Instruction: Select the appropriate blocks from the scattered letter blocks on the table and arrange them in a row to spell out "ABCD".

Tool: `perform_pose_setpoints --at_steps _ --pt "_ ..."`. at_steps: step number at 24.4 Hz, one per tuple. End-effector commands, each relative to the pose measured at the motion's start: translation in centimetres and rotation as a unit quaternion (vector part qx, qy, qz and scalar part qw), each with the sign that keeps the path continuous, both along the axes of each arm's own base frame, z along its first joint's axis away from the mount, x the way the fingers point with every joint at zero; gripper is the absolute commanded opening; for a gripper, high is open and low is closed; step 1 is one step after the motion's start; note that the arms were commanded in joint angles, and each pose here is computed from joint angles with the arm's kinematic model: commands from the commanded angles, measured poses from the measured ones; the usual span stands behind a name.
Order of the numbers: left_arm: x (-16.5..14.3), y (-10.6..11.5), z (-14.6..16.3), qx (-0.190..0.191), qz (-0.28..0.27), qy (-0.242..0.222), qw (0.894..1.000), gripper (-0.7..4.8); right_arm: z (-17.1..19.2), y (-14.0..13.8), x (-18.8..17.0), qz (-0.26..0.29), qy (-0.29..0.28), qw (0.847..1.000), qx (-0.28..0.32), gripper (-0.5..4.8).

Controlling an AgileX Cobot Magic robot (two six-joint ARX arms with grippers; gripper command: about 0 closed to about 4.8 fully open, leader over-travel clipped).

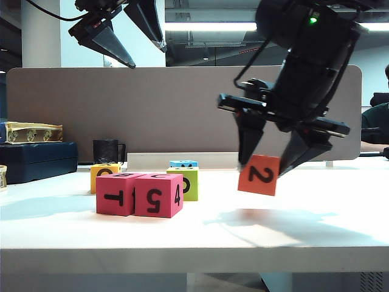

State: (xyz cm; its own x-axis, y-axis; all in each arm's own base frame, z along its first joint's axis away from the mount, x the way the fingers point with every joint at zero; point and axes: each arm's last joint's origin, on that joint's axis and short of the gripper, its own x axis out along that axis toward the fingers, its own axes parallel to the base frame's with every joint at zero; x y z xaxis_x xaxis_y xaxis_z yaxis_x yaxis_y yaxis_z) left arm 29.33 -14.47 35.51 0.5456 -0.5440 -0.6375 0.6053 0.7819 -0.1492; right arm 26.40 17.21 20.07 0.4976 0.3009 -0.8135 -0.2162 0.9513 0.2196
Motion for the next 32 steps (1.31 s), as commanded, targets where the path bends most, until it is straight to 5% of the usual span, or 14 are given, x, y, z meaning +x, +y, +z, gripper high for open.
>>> perform_pose_setpoints --at_steps 1,32 --pt "-0.1 0.0 0.4 -0.002 -0.002 -0.01 1.0 3.72 0.3 0.8 -0.4 0.018 -0.01 1.0 0.007 2.51" --pt "-0.1 0.0 0.4 -0.001 -0.002 -0.008 1.0 3.72 -2.5 4.8 -0.8 0.082 -0.003 0.996 0.028 2.8"
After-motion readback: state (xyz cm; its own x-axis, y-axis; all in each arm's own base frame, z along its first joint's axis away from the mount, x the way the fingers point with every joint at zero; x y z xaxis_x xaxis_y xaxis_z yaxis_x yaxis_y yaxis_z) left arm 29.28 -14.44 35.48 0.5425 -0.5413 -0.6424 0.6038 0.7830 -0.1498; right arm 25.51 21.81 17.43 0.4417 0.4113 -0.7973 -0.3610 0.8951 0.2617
